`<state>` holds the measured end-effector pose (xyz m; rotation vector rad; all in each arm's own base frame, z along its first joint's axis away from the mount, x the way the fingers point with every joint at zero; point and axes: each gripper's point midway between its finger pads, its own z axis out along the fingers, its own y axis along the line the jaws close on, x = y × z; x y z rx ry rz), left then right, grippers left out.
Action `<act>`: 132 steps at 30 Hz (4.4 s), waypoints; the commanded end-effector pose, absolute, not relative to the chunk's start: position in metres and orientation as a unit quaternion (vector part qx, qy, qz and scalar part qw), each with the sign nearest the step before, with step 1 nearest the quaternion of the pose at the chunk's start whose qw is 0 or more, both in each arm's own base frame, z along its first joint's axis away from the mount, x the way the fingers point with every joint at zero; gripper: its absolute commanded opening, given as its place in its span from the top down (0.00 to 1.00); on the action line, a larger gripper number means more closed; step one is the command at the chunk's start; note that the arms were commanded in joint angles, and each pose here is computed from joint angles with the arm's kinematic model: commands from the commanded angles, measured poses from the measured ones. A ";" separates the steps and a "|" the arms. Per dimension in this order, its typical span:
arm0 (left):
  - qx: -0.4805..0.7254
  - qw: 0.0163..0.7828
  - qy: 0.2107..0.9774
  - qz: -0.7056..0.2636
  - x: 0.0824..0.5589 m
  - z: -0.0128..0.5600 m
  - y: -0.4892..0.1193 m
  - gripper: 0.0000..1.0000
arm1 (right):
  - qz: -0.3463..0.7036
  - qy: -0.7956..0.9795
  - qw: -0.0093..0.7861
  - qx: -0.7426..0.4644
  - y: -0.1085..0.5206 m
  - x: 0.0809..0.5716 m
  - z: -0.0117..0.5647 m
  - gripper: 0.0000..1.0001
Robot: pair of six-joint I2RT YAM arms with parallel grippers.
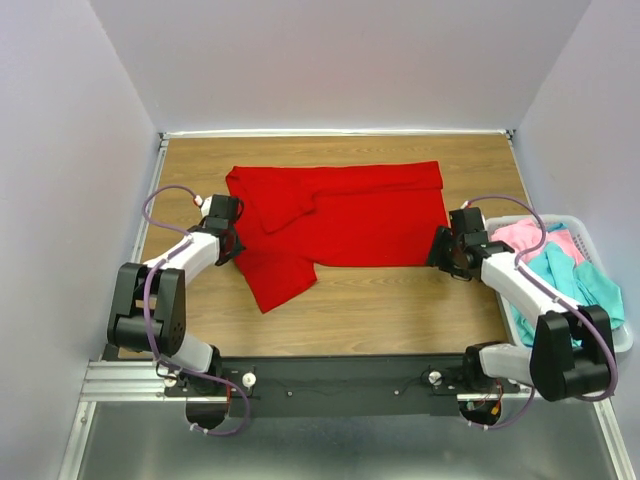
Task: Fold and stack the t-shirts
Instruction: Fold the tshirt
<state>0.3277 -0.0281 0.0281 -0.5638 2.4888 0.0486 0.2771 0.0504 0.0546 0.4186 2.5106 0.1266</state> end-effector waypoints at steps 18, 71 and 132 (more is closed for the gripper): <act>-0.217 0.303 0.926 0.067 0.321 0.040 0.002 1.00 | -0.034 0.942 0.258 0.211 0.026 0.297 0.027 0.39; -0.202 0.324 0.924 0.021 0.361 0.073 -0.013 1.00 | 0.018 0.937 0.281 0.206 0.026 0.340 0.058 0.99; -0.239 0.336 0.911 -0.015 0.473 0.063 0.001 1.00 | 0.036 0.931 0.298 0.209 0.010 0.498 0.032 0.94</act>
